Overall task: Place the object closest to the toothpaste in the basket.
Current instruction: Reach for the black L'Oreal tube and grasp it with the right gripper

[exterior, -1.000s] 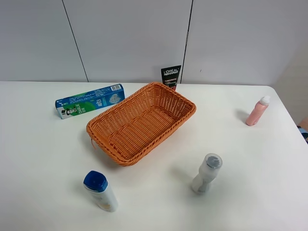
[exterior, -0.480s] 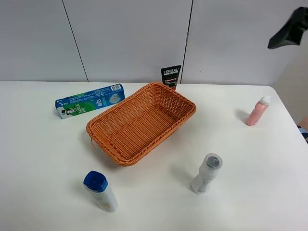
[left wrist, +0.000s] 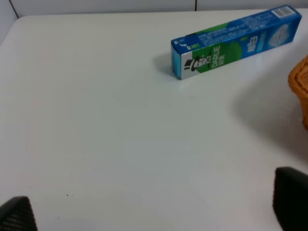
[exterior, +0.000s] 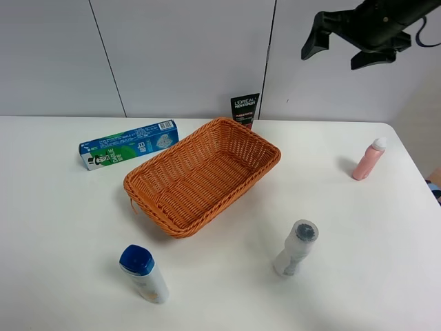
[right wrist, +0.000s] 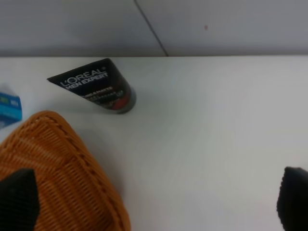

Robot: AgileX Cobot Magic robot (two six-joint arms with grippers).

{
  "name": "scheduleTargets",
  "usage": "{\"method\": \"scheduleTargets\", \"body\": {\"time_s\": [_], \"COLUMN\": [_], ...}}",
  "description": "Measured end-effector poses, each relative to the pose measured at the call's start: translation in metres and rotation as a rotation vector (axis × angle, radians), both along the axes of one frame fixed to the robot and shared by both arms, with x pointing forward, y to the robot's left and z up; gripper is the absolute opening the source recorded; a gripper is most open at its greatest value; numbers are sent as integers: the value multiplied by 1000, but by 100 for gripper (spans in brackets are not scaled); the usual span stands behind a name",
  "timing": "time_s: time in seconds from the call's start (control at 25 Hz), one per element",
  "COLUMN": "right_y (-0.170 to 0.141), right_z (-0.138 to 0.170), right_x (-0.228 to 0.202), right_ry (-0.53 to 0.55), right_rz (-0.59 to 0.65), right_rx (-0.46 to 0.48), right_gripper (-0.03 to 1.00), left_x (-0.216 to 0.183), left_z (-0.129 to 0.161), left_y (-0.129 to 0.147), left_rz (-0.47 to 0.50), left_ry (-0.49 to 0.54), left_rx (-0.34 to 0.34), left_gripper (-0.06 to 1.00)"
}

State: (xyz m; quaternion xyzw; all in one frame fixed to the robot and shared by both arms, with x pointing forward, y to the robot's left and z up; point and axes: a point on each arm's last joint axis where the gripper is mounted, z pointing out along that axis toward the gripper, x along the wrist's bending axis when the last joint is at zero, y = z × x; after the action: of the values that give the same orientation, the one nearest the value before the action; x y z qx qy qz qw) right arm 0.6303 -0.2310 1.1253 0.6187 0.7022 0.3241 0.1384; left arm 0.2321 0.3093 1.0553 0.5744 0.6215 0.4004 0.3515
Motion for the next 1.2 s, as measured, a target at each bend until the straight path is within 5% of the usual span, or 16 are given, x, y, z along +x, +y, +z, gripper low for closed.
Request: {"method": "scheduleTargets", "body": {"time_s": [0.24, 0.64, 1.2], "right_y": [35, 44, 79], "right_z": [-15, -34, -102], "right_x": [24, 41, 84], "right_ry": [-12, -95, 102], "right_rz": [147, 311, -179], "right_rx": [-110, -268, 161], "right_gripper": [99, 99, 99], "left_x": [0, 0, 0], "left_z": [0, 0, 0], "left_y": [0, 0, 0], "left_rz": [0, 0, 0], "left_ry": [0, 0, 0], "left_rx": [0, 0, 0], "left_gripper": [99, 99, 99]}}
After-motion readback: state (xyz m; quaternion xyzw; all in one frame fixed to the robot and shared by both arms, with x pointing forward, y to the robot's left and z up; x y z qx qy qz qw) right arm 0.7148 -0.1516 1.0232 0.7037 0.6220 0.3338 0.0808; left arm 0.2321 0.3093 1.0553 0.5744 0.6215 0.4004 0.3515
